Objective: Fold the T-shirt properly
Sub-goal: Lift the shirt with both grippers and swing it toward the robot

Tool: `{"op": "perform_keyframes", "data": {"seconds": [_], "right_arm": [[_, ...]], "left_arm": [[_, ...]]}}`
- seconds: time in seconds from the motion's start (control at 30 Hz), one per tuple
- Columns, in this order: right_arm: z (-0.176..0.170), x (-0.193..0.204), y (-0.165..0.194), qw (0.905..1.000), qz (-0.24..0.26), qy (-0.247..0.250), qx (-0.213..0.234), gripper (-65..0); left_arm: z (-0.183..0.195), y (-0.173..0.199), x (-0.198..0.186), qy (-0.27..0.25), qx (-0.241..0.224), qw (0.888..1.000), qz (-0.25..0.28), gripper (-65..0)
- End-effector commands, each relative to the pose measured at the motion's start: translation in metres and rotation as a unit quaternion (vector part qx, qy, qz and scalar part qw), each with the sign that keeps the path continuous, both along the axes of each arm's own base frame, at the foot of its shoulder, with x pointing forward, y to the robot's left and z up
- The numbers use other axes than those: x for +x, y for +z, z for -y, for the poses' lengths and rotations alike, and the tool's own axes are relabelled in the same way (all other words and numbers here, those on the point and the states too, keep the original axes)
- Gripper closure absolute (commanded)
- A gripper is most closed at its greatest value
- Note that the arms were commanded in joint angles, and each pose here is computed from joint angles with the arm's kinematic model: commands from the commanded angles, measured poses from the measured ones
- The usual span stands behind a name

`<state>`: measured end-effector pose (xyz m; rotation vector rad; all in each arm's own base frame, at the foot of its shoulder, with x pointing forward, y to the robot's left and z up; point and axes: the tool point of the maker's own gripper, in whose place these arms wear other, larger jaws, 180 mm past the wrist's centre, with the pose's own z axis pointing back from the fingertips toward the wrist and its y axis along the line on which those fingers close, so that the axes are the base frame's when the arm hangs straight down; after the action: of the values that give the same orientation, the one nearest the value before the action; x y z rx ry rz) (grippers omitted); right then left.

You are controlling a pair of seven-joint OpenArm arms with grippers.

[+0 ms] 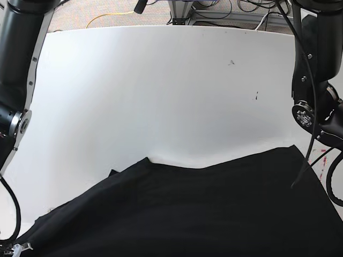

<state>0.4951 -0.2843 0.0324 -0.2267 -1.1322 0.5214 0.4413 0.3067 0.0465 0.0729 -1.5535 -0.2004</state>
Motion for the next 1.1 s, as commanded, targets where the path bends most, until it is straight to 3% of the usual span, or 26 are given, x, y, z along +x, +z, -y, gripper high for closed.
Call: {"op": "perform_keyframes", "data": {"seconds": [0.0,0.3,0.43,0.53,0.73,1.07], "right_arm": [[0.003,-0.004,0.031,0.9993,0.035,-0.004,-0.013,0.0],[0.0,-0.004,0.024,0.9996,0.016,-0.006,-0.022,0.0],[-0.009,-0.004,0.023,0.9985,0.014,0.001,-0.054,0.0],[-0.016,-0.007,0.029,0.9969,0.024,0.006,-0.075,0.0],[-0.006,-0.02,0.052,0.9954,0.065,-0.006,-0.07,0.0],[-0.002,-0.033,-0.009,0.9969,0.039,-0.01,-0.068,0.0]], "left_arm": [[0.0,0.03,-0.005,-0.002,0.0,0.999,0.042,-1.3],[0.007,0.058,-0.007,-0.008,0.012,0.998,0.068,-1.3],[0.012,0.059,-0.005,-0.012,0.019,0.998,0.065,-1.3],[0.013,0.045,-0.002,-0.014,0.02,0.998,0.05,-1.3],[0.016,0.001,0.005,-0.019,0.022,1.0,0.002,-1.3],[0.025,-0.055,0.002,-0.044,0.018,0.998,-0.049,-1.4]]}}
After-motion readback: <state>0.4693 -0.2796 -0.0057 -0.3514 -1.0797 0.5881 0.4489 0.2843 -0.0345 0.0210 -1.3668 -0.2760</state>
